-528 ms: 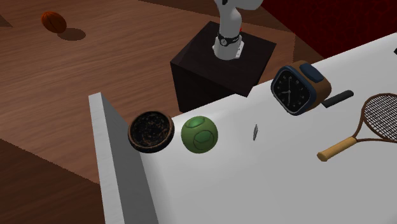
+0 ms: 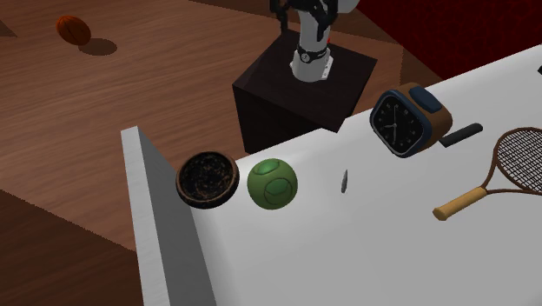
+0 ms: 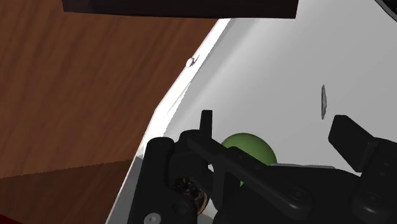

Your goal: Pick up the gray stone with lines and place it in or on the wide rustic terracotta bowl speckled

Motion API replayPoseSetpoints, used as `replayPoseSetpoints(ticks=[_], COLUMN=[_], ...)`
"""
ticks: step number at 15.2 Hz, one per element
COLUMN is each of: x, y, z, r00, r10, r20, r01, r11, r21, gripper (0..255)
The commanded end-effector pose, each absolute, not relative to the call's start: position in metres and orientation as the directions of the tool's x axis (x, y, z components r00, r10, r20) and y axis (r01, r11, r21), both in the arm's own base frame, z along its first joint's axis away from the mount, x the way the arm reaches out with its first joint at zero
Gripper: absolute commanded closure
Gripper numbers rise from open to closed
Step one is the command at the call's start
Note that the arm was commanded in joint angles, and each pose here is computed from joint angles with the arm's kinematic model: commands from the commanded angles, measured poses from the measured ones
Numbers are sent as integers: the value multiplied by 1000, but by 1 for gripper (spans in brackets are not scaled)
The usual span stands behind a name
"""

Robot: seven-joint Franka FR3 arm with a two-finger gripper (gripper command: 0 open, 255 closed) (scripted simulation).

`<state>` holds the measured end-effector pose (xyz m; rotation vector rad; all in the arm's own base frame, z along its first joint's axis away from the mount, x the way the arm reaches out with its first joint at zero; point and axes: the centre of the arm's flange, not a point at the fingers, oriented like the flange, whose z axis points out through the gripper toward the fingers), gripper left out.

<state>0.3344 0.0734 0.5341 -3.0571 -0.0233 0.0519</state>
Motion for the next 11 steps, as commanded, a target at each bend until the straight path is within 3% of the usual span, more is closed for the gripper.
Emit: replayPoseSetpoints(ticks=[1,11], x=[340,377], y=[88,178], z=[511,418], r00=[999,996], r10=[27,82], r20=[-31,-25], r01=[24,81], r11=[-997,-995], r21=[-80,-56], gripper=[0,0])
